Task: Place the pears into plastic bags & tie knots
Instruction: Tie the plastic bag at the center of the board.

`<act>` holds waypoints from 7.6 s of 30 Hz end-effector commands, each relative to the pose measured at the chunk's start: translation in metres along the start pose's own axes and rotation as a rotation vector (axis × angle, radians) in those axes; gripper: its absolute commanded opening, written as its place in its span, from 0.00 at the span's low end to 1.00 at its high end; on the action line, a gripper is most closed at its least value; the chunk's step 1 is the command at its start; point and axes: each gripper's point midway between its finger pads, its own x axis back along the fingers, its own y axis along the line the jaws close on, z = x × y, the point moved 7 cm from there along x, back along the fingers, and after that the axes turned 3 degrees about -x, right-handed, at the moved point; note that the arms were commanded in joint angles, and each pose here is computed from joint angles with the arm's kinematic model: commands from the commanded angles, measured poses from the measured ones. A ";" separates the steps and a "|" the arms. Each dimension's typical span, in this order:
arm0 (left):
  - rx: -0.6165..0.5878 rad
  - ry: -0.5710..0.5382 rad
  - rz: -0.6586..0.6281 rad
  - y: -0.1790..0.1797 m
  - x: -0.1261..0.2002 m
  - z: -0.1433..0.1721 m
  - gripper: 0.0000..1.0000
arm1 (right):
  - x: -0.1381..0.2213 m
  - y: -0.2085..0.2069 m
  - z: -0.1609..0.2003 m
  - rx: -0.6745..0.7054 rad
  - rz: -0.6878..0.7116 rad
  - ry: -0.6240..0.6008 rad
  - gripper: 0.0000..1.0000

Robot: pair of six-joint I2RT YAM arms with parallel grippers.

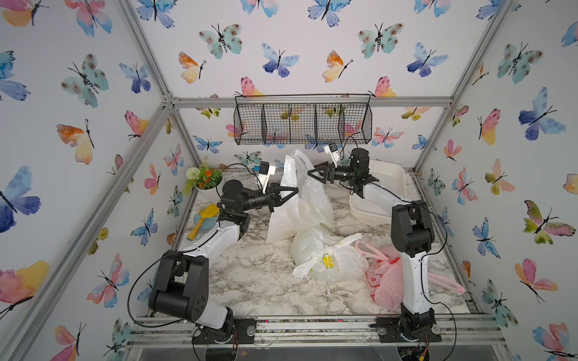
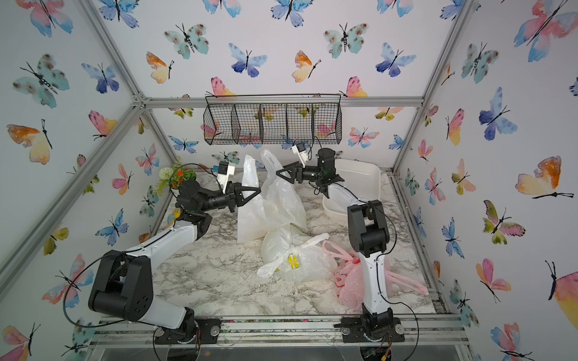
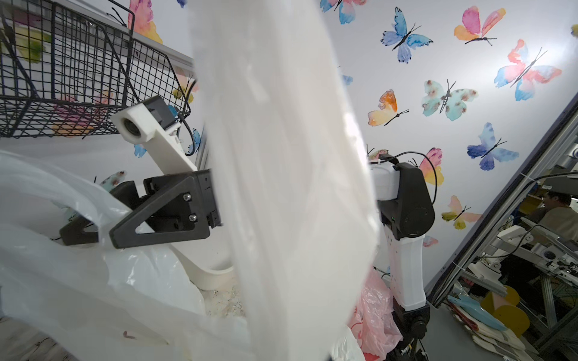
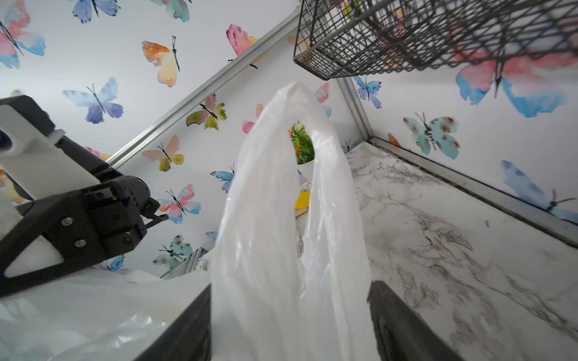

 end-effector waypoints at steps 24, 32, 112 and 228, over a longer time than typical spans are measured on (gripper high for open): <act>0.272 0.243 -0.330 0.058 0.025 0.014 0.00 | 0.041 0.101 0.034 0.228 0.162 -0.181 0.03; 0.258 0.469 -0.207 0.064 -0.006 0.023 0.00 | 0.013 0.138 0.051 0.447 0.177 -0.024 0.02; -0.118 0.393 0.086 0.043 0.022 -0.008 0.84 | -0.035 0.148 0.063 0.373 -0.162 0.386 0.03; -0.199 0.365 0.136 0.038 -0.016 -0.021 0.06 | 0.004 0.119 -0.041 -0.119 0.125 0.068 0.68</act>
